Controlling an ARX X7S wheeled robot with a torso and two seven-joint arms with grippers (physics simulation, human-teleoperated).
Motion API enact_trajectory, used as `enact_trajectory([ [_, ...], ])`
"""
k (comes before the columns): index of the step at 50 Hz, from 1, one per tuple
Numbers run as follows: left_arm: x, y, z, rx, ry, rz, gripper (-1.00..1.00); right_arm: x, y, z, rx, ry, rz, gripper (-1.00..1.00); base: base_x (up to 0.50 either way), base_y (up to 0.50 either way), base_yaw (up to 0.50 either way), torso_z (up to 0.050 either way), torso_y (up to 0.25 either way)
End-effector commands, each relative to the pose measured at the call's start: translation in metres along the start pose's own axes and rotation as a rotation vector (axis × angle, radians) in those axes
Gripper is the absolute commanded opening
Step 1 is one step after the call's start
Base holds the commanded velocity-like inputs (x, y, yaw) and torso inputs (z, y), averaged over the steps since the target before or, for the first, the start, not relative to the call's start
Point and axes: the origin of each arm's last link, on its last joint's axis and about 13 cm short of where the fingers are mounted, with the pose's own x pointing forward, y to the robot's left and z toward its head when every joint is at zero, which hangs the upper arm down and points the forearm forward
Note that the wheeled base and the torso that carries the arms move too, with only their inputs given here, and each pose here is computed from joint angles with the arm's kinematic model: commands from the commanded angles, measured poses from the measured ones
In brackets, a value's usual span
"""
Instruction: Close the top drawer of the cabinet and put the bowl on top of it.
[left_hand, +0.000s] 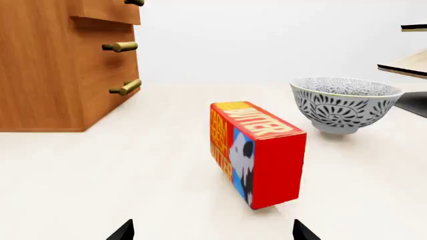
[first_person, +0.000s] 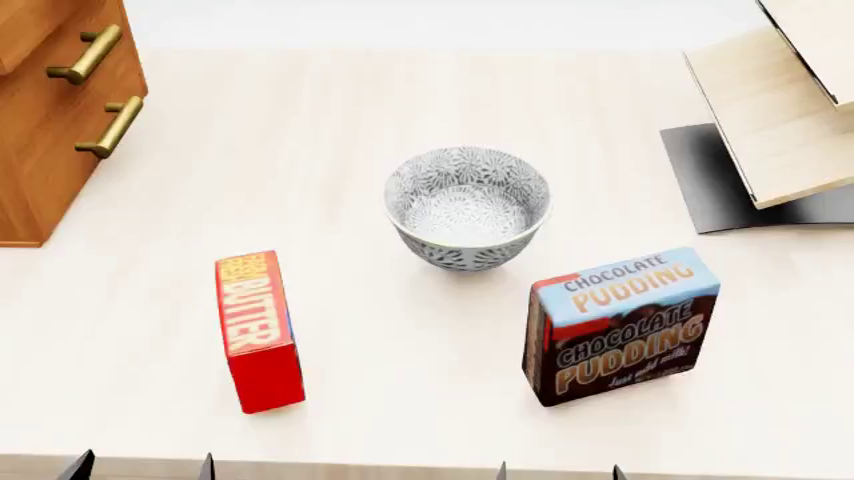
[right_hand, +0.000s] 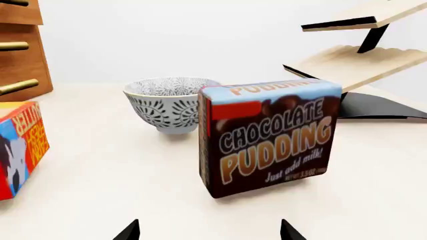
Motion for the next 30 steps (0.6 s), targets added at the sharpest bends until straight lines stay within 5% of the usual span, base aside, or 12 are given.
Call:
enact_trajectory([
  [1,0.001,0.001,0.004,-0.001,-0.007,0.006,1.0,0.001,-0.002,0.004,-0.017,0.008,-0.014,1.0,0.0,0.0,0.0,0.0,0.0],
  [20,-0.005,0.0,0.091,0.039,-0.201,0.026,1.0,-0.002,-0.008,0.096,-0.148,-0.182,-0.015,1.0,0.0,0.0,0.0,0.0,0.0],
  [30,-0.007,0.005,0.101,0.027,-0.223,0.053,1.0,-0.003,-0.012,0.114,-0.144,-0.215,-0.039,1.0,0.0,0.0,0.0,0.0,0.0],
])
